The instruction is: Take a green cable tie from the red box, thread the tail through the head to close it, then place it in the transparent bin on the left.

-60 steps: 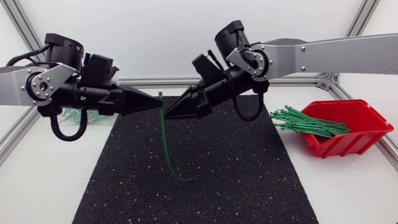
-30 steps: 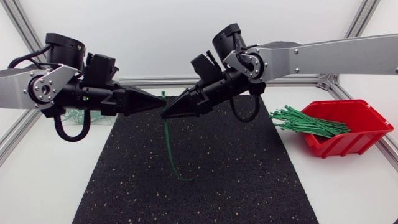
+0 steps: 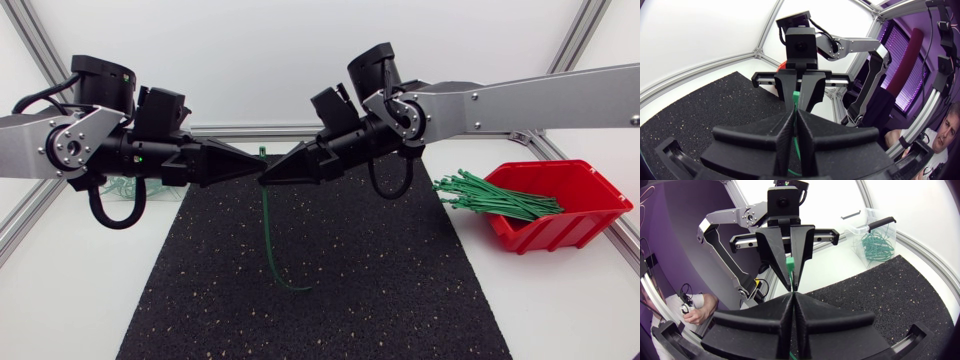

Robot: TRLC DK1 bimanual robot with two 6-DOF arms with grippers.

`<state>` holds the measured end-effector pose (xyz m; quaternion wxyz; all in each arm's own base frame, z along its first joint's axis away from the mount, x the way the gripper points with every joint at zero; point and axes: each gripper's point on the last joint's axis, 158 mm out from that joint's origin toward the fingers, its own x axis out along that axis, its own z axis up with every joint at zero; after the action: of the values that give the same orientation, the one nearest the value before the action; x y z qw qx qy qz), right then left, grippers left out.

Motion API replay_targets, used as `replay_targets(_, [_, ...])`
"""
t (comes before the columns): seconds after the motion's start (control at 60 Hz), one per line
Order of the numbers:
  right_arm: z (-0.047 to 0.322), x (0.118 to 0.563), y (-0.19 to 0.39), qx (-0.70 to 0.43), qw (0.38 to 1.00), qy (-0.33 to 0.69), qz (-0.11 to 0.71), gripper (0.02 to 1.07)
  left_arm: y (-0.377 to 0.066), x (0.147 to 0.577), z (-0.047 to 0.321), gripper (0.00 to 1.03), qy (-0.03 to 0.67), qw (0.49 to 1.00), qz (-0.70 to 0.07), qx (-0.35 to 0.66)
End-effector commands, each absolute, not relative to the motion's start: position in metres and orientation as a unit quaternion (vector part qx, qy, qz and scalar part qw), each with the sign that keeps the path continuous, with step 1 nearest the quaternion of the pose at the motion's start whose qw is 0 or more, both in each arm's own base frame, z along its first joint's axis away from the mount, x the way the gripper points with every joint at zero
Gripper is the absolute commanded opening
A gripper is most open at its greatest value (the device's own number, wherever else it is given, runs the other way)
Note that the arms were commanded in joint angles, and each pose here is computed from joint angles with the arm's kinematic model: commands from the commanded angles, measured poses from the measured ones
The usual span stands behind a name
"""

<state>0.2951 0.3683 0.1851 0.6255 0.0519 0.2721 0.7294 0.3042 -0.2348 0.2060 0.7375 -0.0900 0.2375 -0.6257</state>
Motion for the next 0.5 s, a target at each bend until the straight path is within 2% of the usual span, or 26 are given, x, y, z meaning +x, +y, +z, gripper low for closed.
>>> replay_targets(0.0, [0.1869,0.2932,0.3626,0.068,0.626,0.28,0.724,0.08,-0.2372,0.294,0.2079,0.17,0.241,0.727,-0.635,-0.104])
replay_targets(0.483, [0.1934,0.2965,0.3589,0.093,0.629,0.272,0.722,0.08,-0.2368,0.3002,0.2122,0.17,0.234,0.731,-0.629,-0.125])
